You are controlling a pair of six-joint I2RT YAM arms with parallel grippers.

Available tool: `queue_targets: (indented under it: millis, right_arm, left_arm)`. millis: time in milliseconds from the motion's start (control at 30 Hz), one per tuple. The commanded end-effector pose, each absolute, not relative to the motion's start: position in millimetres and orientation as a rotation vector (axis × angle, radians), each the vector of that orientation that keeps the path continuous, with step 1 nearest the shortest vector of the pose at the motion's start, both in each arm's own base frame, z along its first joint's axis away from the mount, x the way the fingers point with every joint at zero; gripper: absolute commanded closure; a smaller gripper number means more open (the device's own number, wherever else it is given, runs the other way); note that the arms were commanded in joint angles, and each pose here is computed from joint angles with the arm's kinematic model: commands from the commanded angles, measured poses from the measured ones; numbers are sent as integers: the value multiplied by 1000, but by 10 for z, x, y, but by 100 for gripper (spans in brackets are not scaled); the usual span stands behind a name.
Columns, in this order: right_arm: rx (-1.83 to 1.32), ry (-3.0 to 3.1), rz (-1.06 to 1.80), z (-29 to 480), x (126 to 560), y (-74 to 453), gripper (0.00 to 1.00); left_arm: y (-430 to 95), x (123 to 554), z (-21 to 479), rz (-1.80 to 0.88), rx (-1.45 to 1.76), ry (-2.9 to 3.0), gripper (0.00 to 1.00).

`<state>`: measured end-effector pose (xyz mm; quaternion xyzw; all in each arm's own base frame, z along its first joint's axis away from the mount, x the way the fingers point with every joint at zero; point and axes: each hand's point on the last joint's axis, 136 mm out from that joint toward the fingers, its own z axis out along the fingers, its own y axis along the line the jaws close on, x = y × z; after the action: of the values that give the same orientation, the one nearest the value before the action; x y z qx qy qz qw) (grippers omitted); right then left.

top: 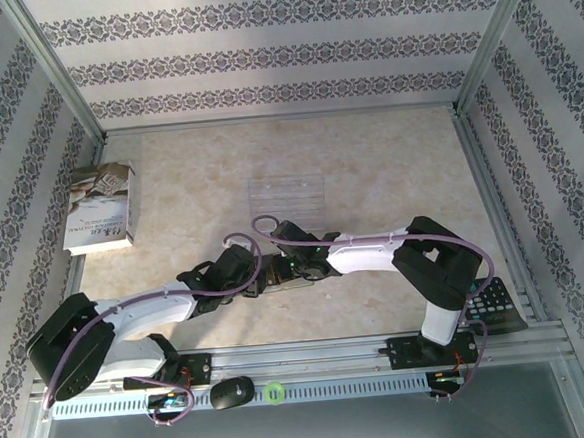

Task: Take the credit cards out of the card holder

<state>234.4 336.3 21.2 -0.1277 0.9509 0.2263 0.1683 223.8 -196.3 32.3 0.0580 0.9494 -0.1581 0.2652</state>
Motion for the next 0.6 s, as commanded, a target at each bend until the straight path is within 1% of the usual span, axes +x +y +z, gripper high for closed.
queue_targets:
  millis: [0,200,433,567]
  right_arm:
    - [-298,2747,423,58,2313,2968,91]
    - [-281,2713,430,177,2337,2933,83]
    - [-339,2607,549,531,2364,3038,74]
    - [-340,2622,680,575,2334,3113,73]
  left_arm:
    - [-1884,2225,208,-380,151,2603,56]
    - [-1856,2253,284,-363,159,2587,57]
    - [-1852,2247,306,-374,155,2585,58]
    - [-1955,2332,496,-431,168,2526,54]
